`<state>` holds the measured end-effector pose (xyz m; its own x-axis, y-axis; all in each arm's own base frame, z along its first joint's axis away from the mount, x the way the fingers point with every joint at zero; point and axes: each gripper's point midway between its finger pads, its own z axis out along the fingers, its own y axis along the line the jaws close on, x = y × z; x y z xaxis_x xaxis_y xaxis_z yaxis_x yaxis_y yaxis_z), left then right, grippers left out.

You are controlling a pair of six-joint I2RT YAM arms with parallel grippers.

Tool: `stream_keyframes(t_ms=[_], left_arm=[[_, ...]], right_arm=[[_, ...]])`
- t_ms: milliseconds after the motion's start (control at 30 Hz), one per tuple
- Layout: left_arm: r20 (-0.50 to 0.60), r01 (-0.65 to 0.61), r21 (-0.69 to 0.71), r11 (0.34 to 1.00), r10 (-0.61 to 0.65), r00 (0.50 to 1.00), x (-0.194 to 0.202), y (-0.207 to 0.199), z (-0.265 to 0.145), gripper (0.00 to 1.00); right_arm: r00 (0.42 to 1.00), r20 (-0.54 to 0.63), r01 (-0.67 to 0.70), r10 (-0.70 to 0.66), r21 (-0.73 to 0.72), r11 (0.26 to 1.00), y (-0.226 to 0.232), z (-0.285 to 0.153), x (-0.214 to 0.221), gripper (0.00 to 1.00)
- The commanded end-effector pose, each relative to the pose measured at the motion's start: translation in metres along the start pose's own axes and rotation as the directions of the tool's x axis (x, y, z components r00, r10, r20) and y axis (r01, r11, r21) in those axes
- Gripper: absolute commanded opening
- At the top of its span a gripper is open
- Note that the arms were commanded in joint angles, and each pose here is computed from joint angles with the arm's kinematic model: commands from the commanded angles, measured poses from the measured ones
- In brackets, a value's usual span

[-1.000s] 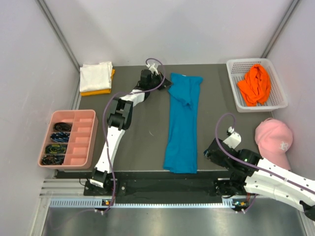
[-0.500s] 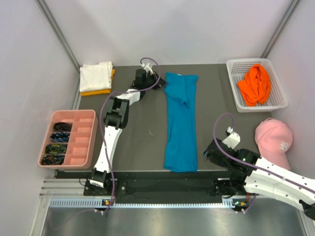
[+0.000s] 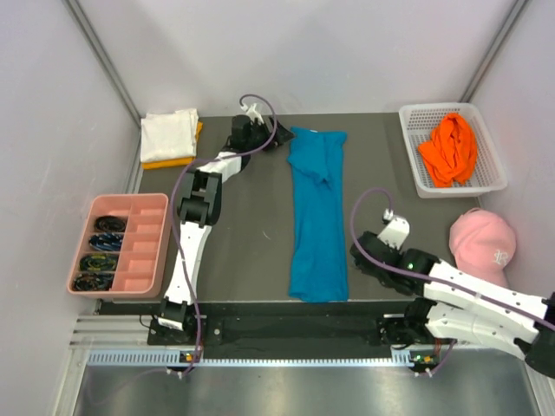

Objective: Fold and stack the t-shirts
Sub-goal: Rotate the tshirt 90 degrees

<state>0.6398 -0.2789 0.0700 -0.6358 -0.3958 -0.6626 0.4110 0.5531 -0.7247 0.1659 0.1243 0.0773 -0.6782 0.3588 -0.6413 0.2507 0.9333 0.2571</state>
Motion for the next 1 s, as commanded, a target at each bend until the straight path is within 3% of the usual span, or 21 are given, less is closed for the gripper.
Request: stream_keyframes(t_ms=[0, 167, 233, 333, 367, 533, 833, 967], left_arm=[[0.021, -0.016, -0.046, 0.999, 0.017, 1.000, -0.028, -0.017, -0.018, 0.89], [0.063, -0.018, -0.054, 0.998, 0.022, 0.998, -0.050, -0.049, -0.042, 0.89], [0.062, 0.004, -0.061, 0.998, 0.000, 0.998, -0.049, -0.056, -0.049, 0.89], [0.027, 0.039, -0.103, 0.994, -0.037, 0.999, -0.025, -0.058, -0.066, 0.89], [0.051, 0.030, -0.110, 0.993, -0.025, 0.998, -0.032, -0.070, -0.075, 0.89], [-0.014, -0.024, -0.205, 0.979, 0.022, 1.000, 0.009, -0.075, -0.097, 0.90], [-0.073, -0.037, -0.198, 0.979, 0.023, 0.997, 0.050, -0.092, -0.133, 0.90], [-0.096, -0.035, -0.201, 0.979, 0.016, 0.995, 0.063, -0.091, -0.140, 0.89]], right_arm=[[0.986, 0.166, 0.023, -0.014, -0.051, 0.998, 0.043, 0.003, -0.071, 0.54], [0.966, 0.255, -0.001, 0.034, -0.130, 0.992, 0.069, 0.020, -0.139, 0.54], [0.961, 0.274, -0.019, 0.045, -0.099, 0.995, 0.066, 0.043, -0.164, 0.54], [0.972, 0.233, 0.019, -0.001, -0.074, 0.997, 0.075, 0.079, -0.186, 0.54], [0.971, 0.240, 0.053, -0.020, -0.130, 0.990, 0.096, 0.083, -0.203, 0.55], [0.972, 0.175, 0.176, -0.154, -0.115, 0.978, 0.135, 0.144, -0.218, 0.56], [0.943, 0.227, 0.289, -0.244, -0.193, 0.938, 0.181, 0.192, -0.277, 0.56], [0.905, 0.194, 0.415, -0.378, -0.210, 0.885, 0.188, 0.227, -0.263, 0.56]])
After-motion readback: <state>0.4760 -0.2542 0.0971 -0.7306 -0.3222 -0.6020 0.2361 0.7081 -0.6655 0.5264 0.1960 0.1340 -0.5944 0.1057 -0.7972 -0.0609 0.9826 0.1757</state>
